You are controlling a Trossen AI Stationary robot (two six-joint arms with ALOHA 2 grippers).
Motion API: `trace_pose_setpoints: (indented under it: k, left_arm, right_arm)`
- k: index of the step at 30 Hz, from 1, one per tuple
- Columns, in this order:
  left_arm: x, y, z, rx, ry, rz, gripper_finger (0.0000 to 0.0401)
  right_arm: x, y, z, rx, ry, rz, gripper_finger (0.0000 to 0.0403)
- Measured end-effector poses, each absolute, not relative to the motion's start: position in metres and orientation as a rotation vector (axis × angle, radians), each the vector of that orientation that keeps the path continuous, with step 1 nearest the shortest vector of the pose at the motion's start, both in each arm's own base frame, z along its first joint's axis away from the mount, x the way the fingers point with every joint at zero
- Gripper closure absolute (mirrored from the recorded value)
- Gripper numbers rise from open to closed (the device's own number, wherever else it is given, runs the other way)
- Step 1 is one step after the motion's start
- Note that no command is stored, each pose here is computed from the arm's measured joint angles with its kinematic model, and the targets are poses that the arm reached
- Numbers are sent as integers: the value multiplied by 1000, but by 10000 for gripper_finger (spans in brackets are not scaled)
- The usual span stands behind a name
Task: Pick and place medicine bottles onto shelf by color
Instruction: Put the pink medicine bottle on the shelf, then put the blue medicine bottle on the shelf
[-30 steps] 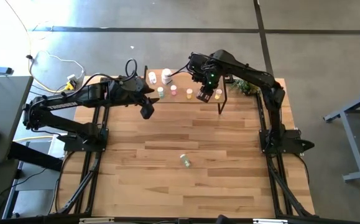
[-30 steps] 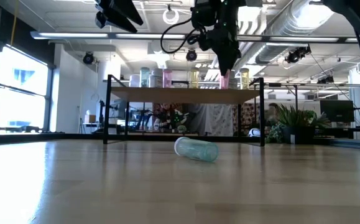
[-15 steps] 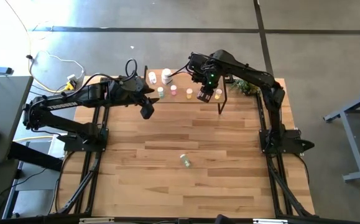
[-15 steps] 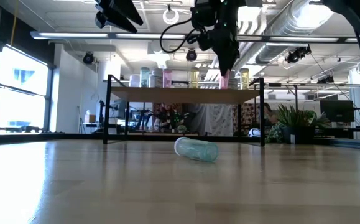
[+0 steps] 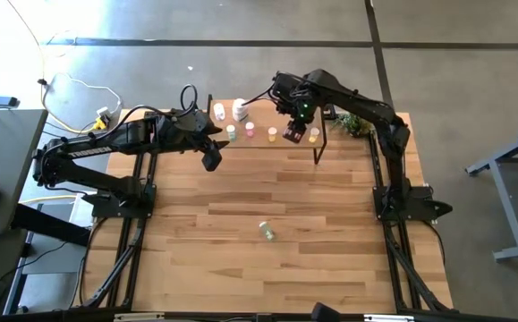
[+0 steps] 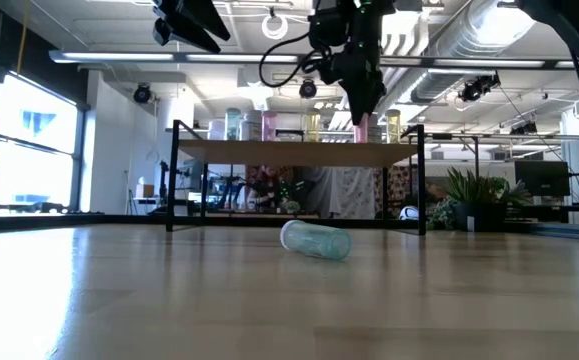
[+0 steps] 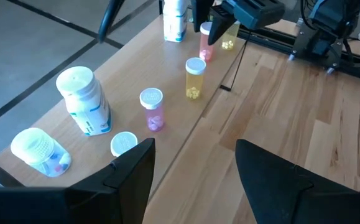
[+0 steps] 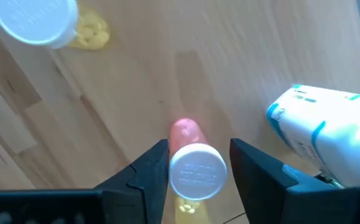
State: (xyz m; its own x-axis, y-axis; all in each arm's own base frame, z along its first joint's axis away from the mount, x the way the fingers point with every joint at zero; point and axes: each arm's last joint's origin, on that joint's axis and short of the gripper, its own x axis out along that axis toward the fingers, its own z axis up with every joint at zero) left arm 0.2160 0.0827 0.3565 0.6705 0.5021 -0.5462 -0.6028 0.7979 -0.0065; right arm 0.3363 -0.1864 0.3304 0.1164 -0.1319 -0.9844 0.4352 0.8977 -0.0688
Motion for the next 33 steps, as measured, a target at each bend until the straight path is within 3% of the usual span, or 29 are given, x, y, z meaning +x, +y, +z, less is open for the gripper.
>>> trace_pose_setpoints:
  k: [14, 33]
  left_arm:
    - [216, 83, 356, -172, 563, 617, 188]
    - [186, 78, 377, 104, 552, 750, 188]
  right_arm:
    - [327, -174, 354, 369, 1283, -495, 242]
    - [358, -69, 370, 572, 1173, -447, 242]
